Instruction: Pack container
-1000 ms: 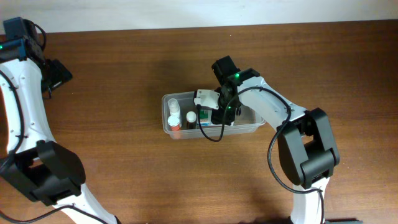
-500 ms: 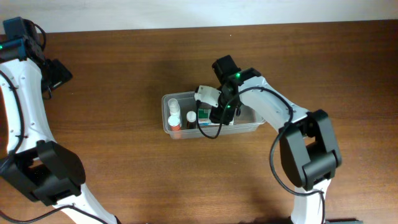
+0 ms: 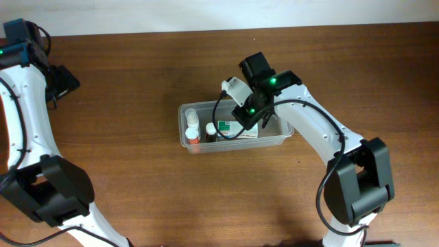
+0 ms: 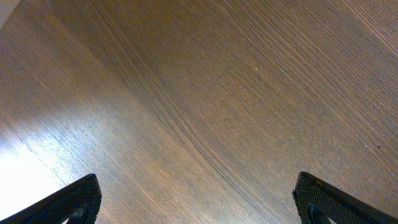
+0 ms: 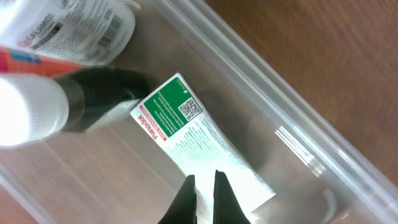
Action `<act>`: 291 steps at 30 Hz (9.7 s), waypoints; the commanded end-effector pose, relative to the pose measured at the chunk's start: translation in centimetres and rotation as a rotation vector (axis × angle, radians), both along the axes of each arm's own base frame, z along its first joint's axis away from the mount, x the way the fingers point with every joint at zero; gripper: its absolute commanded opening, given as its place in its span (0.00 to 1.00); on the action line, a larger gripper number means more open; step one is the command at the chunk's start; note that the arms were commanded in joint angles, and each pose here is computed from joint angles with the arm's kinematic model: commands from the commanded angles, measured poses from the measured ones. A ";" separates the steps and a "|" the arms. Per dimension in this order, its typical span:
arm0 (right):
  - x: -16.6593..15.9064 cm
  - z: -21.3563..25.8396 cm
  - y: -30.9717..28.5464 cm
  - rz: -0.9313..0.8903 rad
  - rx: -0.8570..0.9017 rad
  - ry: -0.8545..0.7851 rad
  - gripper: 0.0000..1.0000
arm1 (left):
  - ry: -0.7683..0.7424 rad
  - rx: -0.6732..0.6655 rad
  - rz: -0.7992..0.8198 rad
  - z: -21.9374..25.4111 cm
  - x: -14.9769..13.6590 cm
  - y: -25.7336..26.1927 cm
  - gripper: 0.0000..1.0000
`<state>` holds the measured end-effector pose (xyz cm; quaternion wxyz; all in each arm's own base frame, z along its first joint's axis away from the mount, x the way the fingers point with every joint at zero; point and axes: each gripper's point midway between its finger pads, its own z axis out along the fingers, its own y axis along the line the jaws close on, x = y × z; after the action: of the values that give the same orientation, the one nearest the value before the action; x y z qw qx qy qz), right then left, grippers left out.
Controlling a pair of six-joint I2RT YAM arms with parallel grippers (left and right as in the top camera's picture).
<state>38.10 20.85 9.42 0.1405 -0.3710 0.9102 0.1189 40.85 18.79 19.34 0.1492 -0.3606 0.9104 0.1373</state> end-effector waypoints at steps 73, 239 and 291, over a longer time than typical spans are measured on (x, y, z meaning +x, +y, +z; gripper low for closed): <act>0.5 -1.4 1.8 -0.411 0.131 0.223 0.04 | -0.003 0.008 0.002 0.2 0.2 0.2 0.99; -3.4 0.5 2.3 -0.226 0.045 0.266 0.04 | -0.003 0.008 0.002 0.2 0.2 0.2 0.99; -4.0 -0.4 1.9 -0.231 -0.056 0.235 0.04 | -0.003 0.008 0.002 0.2 0.2 0.2 0.99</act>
<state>32.97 24.25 8.99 0.0268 -0.2695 0.9544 0.1252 40.85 18.79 19.34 0.1492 -0.3606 0.9104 0.1373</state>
